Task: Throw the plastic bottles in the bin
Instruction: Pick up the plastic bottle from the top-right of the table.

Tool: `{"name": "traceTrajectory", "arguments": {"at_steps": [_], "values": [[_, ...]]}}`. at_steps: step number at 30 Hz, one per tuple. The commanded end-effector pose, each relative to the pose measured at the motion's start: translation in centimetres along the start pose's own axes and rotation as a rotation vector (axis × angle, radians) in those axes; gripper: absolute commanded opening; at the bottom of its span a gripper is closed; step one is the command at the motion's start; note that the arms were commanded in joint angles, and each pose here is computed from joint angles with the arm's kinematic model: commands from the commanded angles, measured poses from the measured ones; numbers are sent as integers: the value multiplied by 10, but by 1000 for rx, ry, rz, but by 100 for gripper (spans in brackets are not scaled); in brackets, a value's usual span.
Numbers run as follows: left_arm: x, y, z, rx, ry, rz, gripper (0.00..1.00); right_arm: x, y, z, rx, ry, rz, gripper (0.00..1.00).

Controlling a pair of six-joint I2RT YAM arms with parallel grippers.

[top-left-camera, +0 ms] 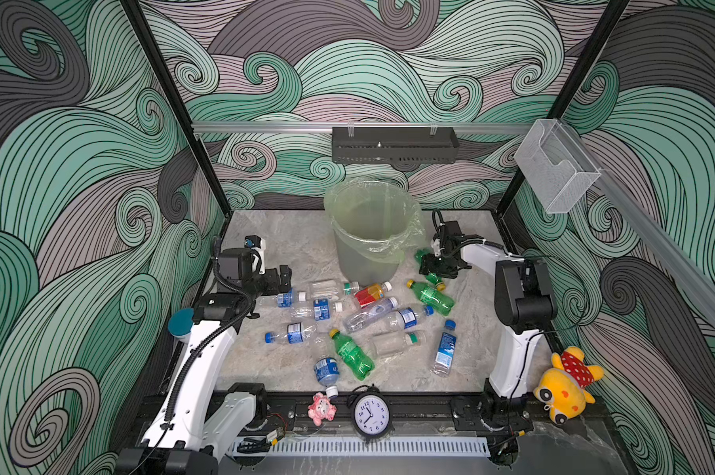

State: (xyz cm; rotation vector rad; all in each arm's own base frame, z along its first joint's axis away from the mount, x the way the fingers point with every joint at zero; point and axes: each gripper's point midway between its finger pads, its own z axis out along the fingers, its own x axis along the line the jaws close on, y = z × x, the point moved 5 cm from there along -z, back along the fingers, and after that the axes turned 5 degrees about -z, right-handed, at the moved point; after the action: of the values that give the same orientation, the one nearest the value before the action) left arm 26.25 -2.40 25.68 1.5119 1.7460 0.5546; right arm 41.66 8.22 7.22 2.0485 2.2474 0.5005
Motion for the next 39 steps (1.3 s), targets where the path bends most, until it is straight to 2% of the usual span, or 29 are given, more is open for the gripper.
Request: {"name": "traceTrajectory", "arguments": {"at_steps": [1, 6, 10, 19, 23, 26, 33, 39], "values": [[-4, -3, -2, 17, -22, 17, 99, 0, 5, -1, 0, -34, -16, 73], [-5, -4, -2, 21, -22, 18, 99, -5, 9, -6, -18, -78, -20, 60], [-4, -3, -4, 15, -16, 22, 99, -5, 12, -22, -78, -98, -41, 55], [-4, 0, -2, 8, -14, 26, 99, 3, 10, -102, -261, -115, -81, 47], [-5, 3, 0, 6, -20, 34, 99, 10, 0, -143, -361, -94, -94, 46], [-6, 4, 2, 9, -22, 37, 99, 21, -8, -173, -453, -40, -114, 47], [-10, 4, 10, 31, -58, 48, 99, 66, -29, -249, -694, 251, -264, 50], [-12, 8, 11, 33, -69, 54, 99, 99, -29, -295, -759, 361, -417, 54]]}}
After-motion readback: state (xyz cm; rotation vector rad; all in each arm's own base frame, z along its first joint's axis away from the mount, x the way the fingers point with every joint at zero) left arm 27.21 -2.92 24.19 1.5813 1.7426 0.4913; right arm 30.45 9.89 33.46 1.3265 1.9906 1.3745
